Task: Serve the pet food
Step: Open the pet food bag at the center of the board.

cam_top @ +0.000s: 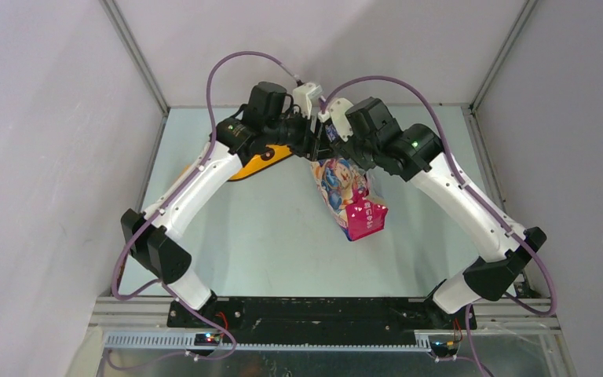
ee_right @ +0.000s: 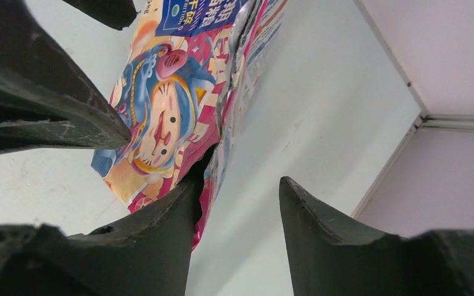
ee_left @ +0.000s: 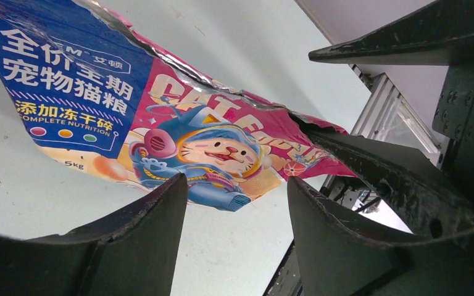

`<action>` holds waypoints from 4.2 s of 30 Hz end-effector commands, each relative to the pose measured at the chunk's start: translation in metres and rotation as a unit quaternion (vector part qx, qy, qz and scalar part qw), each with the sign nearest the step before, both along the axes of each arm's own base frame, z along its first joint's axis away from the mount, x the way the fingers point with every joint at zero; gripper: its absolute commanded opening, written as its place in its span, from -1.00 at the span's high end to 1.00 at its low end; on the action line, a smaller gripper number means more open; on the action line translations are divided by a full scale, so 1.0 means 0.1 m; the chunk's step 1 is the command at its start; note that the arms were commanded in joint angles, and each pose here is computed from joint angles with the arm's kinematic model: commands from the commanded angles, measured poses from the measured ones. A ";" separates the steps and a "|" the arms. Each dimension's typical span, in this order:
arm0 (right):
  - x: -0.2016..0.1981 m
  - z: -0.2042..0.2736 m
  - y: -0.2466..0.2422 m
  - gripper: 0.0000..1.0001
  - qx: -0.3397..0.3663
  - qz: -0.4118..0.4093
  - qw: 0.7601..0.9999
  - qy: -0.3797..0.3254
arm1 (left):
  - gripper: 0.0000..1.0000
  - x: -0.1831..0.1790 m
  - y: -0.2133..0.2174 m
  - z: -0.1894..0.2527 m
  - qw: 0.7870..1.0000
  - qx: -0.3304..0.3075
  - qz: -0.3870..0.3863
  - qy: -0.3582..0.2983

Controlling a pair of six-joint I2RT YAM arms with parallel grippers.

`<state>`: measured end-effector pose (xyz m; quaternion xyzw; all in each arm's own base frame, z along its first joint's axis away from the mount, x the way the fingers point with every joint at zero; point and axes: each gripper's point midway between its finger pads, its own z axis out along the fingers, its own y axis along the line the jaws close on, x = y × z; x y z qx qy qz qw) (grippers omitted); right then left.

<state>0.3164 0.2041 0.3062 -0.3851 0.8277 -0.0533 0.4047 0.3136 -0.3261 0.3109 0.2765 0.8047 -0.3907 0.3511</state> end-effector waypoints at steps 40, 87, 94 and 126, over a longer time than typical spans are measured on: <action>-0.36 -0.06 -0.04 1.00 0.150 0.038 0.968 0.200 | -0.34 0.04 -0.04 0.41 0.999 -0.024 -0.012 -0.045; -0.15 -0.02 0.01 0.98 0.175 0.018 0.965 0.193 | -0.72 0.08 -0.30 0.07 0.991 -0.029 0.096 0.086; -0.15 -0.02 0.00 0.97 0.174 0.016 0.966 0.192 | -0.69 0.06 -0.38 0.16 0.991 -0.044 0.086 0.095; 0.02 0.03 -0.15 1.00 0.129 -0.038 0.983 0.124 | 0.78 0.10 -0.41 0.09 0.990 -0.036 0.091 0.100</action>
